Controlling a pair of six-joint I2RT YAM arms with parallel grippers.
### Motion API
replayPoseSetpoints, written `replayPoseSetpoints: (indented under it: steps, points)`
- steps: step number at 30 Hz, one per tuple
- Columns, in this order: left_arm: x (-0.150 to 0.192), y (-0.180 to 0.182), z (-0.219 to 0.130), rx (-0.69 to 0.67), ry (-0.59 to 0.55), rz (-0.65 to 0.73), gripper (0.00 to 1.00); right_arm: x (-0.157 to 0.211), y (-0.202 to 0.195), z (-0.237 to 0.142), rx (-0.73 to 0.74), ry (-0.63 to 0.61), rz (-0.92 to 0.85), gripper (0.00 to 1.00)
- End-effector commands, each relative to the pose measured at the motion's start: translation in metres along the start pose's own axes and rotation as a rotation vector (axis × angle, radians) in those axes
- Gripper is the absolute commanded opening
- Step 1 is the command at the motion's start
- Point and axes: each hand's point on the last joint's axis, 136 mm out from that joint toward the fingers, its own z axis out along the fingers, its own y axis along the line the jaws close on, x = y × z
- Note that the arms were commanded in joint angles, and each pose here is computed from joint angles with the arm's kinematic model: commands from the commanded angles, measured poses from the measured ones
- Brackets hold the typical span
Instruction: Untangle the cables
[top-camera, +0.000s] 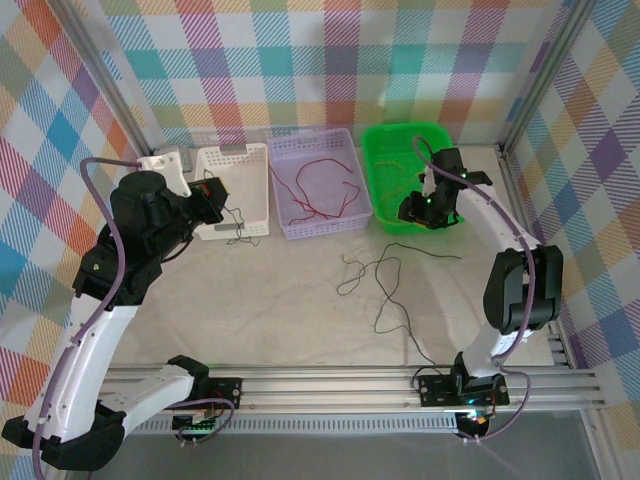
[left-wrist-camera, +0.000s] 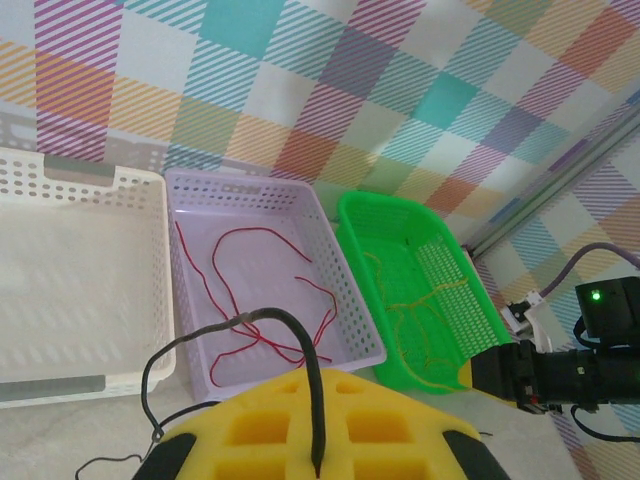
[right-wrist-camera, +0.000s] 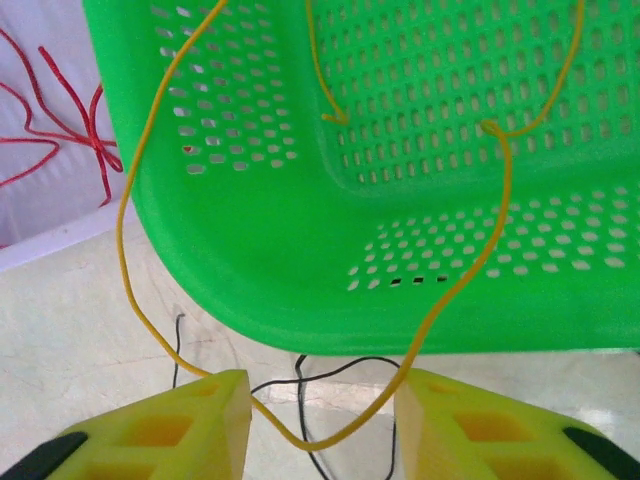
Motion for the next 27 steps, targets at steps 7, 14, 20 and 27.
replayPoseSetpoints:
  steps: [7,14,20,27]
  points:
    - [-0.008,0.001,-0.002,0.001,-0.038,0.016,0.0,-0.024,0.007,0.017,-0.012,0.011,-0.002,0.25]
    - [-0.007,0.002,0.0,-0.003,-0.036,0.018,0.0,-0.037,0.006,0.032,-0.007,0.036,0.01,0.18]
    - [-0.005,0.003,0.003,-0.006,-0.03,0.02,0.0,-0.047,0.0,0.047,0.0,0.05,0.037,0.14]
    - [-0.005,0.002,0.006,-0.005,-0.025,0.019,0.0,-0.062,-0.008,0.063,0.018,0.049,0.06,0.09]
